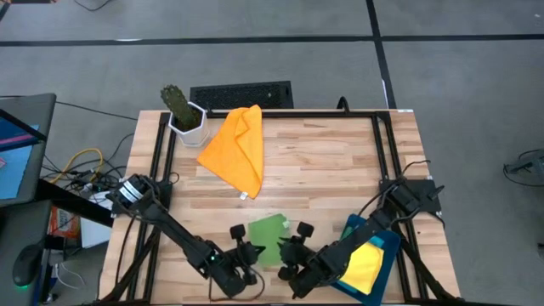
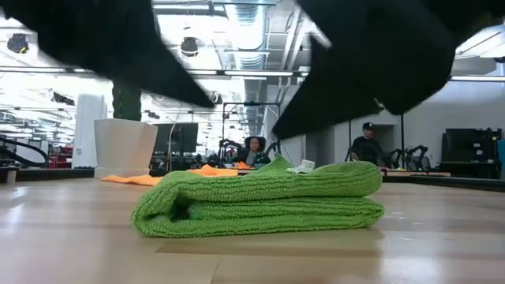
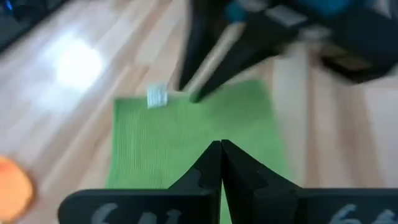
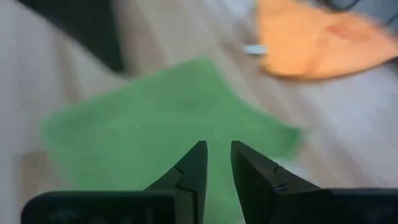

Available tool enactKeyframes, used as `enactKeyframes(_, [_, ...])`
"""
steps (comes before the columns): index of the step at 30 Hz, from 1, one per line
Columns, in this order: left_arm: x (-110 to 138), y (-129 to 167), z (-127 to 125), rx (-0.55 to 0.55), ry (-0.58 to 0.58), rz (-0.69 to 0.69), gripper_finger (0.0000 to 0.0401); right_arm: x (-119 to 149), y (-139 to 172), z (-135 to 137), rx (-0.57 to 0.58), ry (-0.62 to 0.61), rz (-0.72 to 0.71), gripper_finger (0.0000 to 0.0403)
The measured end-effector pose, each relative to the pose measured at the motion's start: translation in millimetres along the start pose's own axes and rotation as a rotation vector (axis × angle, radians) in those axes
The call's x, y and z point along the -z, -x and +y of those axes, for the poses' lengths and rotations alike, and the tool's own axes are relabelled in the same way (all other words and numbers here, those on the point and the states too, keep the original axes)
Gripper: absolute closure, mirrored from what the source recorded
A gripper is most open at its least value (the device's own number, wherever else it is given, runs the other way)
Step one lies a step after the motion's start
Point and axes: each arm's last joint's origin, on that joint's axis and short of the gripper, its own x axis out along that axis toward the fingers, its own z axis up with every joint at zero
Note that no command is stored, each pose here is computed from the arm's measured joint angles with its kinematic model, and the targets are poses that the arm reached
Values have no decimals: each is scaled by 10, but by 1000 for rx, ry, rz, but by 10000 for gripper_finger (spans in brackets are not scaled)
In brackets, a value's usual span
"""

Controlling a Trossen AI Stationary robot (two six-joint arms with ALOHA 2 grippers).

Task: Fold microfiber towels
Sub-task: Fold the green microfiber towel, then put the folded green microfiber towel into the blue bin

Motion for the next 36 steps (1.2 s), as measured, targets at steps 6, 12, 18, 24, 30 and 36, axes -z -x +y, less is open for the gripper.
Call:
enactKeyframes(6, [350, -136, 205, -38, 81, 61, 401, 108, -80, 73, -61, -33, 86, 305])
enactKeyframes(12, [434, -222, 285, 4, 123, 88, 401, 220, -89, 112, -59, -51, 127, 305])
enactKeyframes(18, [454, -255, 317, 11, 128, 94, 401, 306, -121, 126, -61, -25, 177, 305])
enactKeyframes(24, [443, -256, 307, 25, 123, 90, 401, -84, 233, -193, -10, -44, 173, 305])
enactKeyframes(30, [433, -257, 301, 30, 132, 83, 401, -519, 384, -792, -14, -214, 326, 274])
enactKeyframes(36, [432, -257, 300, 31, 126, 82, 401, -568, 97, -1066, -60, -295, 466, 176])
